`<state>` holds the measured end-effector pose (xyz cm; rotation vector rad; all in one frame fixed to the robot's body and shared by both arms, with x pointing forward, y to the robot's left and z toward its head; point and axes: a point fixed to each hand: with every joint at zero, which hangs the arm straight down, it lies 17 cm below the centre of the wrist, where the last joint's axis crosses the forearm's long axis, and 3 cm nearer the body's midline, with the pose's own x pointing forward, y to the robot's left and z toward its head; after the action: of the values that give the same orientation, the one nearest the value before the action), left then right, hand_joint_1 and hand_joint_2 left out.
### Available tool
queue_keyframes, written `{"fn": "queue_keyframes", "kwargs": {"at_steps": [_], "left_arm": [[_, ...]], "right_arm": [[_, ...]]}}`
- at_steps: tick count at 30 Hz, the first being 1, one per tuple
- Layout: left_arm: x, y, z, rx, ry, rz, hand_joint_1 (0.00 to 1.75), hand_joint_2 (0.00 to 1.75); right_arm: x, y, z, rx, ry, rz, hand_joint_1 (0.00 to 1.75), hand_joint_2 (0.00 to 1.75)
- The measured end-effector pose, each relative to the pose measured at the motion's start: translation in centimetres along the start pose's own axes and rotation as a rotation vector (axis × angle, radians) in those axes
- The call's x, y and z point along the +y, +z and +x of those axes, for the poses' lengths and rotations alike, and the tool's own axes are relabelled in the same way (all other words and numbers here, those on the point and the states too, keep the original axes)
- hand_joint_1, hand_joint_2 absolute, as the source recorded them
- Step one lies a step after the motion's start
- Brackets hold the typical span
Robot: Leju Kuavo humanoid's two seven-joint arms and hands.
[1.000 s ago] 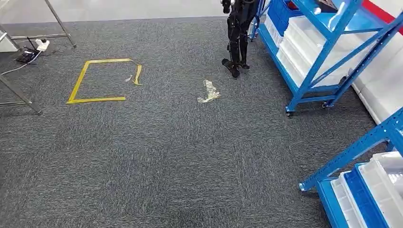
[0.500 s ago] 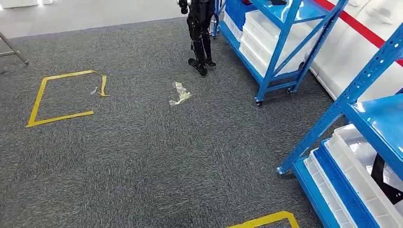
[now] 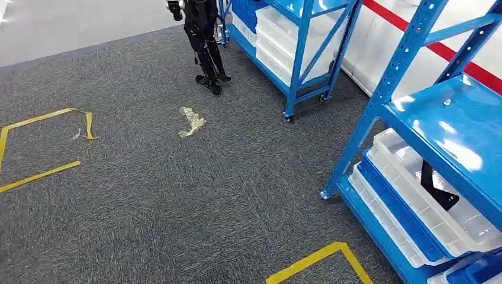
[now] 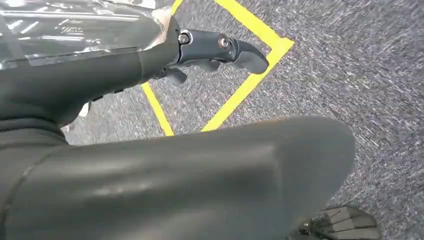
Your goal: Take the parts from the cabinet and place them on the table.
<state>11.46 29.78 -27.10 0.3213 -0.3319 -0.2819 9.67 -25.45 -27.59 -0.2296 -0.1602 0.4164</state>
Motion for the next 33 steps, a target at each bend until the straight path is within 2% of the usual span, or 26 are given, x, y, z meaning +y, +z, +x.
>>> {"fn": "queue_keyframes", "kwargs": {"at_steps": [6,15,19,21,28,31,33], "left_arm": [[-0.4,0.2,-1.4,0.053,-0.019,-0.015,0.00,0.00],[-0.8,0.3,-0.8,0.023,0.004,-0.011,0.00,0.00],[-3.1,1.1,1.9,-0.076,0.020,-0.040,0.00,0.00],[-4.0,1.3,1.6,-0.054,0.025,-0.062,0.00,0.00],[-5.5,1.8,1.2,-0.005,0.037,-0.105,0.00,0.00],[-5.4,1.7,1.1,0.026,0.109,-0.089,0.00,0.00],[-5.0,1.7,1.6,0.012,0.160,-0.068,0.00,0.00]], "right_arm": [[0.4,0.1,-1.4,0.046,-0.001,0.009,0.00,0.00],[-0.1,-0.1,-1.6,0.044,0.019,-0.002,0.00,0.00],[-1.7,-0.4,0.0,-0.019,-0.005,-0.031,0.00,0.00],[-2.2,-0.4,0.9,-0.038,-0.005,-0.045,0.00,0.00],[-3.6,-0.7,-0.2,-0.029,-0.014,-0.081,0.00,0.00],[-4.5,-1.0,-1.2,-0.012,-0.012,-0.093,0.00,0.00],[-4.9,-1.1,-1.8,0.005,-0.004,-0.096,0.00,0.00]]}}
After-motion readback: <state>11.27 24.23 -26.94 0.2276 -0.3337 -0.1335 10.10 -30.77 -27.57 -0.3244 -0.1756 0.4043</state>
